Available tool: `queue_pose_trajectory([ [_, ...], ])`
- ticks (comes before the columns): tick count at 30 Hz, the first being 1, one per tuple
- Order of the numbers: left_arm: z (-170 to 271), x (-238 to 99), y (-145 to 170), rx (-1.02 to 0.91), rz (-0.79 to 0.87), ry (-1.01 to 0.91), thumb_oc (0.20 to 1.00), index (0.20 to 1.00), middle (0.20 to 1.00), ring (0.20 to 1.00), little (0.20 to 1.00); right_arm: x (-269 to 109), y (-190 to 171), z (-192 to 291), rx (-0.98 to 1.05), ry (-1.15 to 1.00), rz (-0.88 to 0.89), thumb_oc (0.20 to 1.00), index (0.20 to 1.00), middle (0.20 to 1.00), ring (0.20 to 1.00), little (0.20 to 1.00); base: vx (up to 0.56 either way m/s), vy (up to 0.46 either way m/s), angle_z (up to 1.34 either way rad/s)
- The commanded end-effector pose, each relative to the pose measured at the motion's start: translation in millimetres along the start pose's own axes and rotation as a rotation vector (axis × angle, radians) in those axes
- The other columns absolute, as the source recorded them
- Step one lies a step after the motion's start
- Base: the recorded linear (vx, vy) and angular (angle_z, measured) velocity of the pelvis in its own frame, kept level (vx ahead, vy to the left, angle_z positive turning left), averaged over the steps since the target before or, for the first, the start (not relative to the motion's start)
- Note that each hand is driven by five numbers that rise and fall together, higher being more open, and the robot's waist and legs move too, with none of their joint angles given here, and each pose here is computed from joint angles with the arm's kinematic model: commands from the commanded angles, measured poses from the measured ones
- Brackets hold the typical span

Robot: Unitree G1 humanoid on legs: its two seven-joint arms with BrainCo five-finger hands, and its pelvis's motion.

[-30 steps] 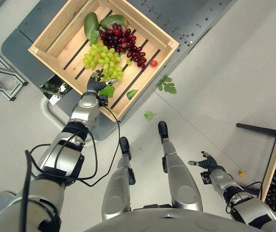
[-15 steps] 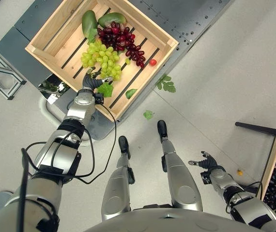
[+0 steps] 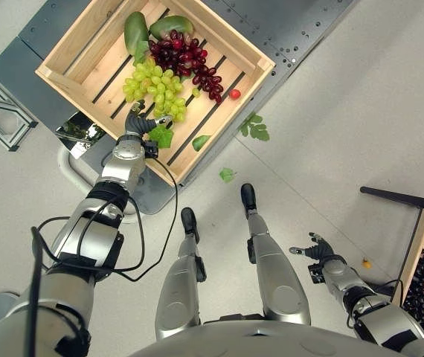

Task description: Pick up the fruits from the basket on one side to the basket on the other side

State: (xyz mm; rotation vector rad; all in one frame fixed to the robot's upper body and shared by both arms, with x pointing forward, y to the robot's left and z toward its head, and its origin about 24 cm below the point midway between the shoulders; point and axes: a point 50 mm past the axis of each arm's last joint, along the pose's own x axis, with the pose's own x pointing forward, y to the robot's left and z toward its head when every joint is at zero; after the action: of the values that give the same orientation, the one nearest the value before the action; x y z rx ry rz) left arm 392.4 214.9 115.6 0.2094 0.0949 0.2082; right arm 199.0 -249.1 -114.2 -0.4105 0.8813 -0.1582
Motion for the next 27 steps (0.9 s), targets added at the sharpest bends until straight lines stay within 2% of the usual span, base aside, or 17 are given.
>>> queue_pose_trajectory([
  [1, 27, 6, 32, 0.009, 0.099, -0.089, 1.0, 1.0, 1.0, 1.0, 1.0, -1, 1, -7, 0.01, 0.016, 0.003, 1.0, 1.0, 1.0, 1.0, 1.0, 0.0, 0.0, 0.0],
  [15, 42, 10, 13, 0.046, 0.039, -0.122, 1.0, 1.0, 1.0, 1.0, 1.0, 0, 1, -4, -0.006, 0.011, 0.01, 1.0, 1.0, 1.0, 1.0, 1.0, 0.0, 0.0, 0.0],
  [27, 52, 8, -20, -0.079, -0.057, -0.137, 1.0, 1.0, 1.0, 1.0, 1.0, -1, 3, -9, -0.013, 0.028, 0.018, 1.0, 1.0, 1.0, 1.0, 1.0, 0.0, 0.0, 0.0],
])
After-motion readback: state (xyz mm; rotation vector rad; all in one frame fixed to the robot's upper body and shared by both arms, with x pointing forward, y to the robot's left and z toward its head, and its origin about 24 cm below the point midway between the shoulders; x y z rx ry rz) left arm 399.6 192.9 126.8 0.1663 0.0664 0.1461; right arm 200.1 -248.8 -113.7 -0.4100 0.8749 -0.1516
